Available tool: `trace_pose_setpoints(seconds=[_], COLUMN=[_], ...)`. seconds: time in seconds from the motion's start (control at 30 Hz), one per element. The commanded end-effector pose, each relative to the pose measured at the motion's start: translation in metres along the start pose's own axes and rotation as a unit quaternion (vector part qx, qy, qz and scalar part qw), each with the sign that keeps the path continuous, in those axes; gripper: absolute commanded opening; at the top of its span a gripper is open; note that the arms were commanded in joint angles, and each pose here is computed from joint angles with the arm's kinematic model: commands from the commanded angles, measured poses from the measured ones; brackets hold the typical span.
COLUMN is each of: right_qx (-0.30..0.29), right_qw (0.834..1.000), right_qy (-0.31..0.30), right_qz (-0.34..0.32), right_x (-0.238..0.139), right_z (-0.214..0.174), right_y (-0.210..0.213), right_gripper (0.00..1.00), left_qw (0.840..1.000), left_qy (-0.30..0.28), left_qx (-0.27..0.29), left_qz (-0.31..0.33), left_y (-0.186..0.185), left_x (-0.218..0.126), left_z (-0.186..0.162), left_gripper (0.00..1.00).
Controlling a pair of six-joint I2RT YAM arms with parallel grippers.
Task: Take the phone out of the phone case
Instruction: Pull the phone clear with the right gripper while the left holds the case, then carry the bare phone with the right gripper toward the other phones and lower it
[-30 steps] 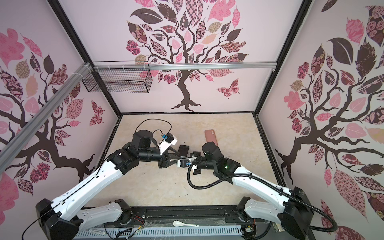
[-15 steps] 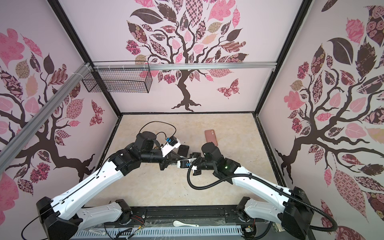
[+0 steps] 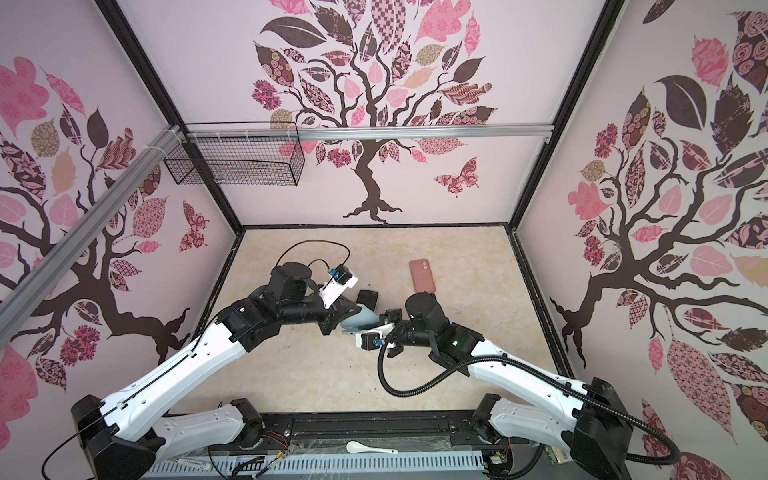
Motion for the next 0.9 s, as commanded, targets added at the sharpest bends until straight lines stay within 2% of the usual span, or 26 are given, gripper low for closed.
trace_pose_setpoints(seconds=[0.0, 0.1, 0.27, 0.5, 0.6, 0.7, 0.73, 0.8, 0.87], right_qx=[-0.015, -0.010, 0.053, 0.035, 0.060, 0.131, 0.172, 0.261, 0.348], right_qw=[0.999, 1.000, 0.998, 0.996, 0.995, 0.990, 0.983, 0.963, 0.934], right_qy=[-0.028, -0.025, -0.027, -0.081, -0.073, -0.036, -0.029, -0.020, -0.006], right_qz=[0.009, 0.006, -0.023, -0.001, -0.014, -0.042, -0.052, -0.071, -0.080], right_x=[-0.014, -0.015, -0.020, -0.029, -0.032, -0.032, -0.033, -0.036, -0.036], right_z=[0.011, 0.010, 0.012, 0.023, 0.024, 0.014, 0.009, -0.007, -0.026], right_y=[0.007, 0.008, 0.003, 0.012, 0.007, -0.002, -0.006, -0.015, -0.023], right_gripper=[0.00, 0.00, 0.00, 0.00, 0.00, 0.00, 0.00, 0.00, 0.00], left_qw=[0.989, 0.988, 0.985, 0.979, 0.978, 0.978, 0.977, 0.973, 0.969], left_qy=[-0.034, -0.035, -0.051, -0.052, -0.056, -0.089, -0.105, -0.129, -0.140], left_qx=[-0.032, -0.039, -0.040, -0.048, -0.046, -0.040, -0.037, -0.035, -0.037], left_qz=[0.137, 0.142, 0.158, 0.193, 0.193, 0.186, 0.184, 0.188, 0.199], left_y=[0.037, 0.040, 0.042, 0.054, 0.054, 0.049, 0.046, 0.043, 0.042], left_x=[-0.016, -0.016, -0.022, -0.026, -0.027, -0.036, -0.041, -0.051, -0.058], left_z=[0.015, 0.017, 0.019, 0.020, 0.023, 0.030, 0.032, 0.034, 0.032], left_gripper=[0.00, 0.00, 0.00, 0.00, 0.00, 0.00, 0.00, 0.00, 0.00])
Point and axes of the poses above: each gripper's point midway between its finger pads, its own x axis out along the fingers, its own y axis along the line the jaws close on, z = x × y, the point moved 9 cm from there along -x, back along the fingers, and after that the axes turned 12 degrees about -x, right-handed, at the moved point
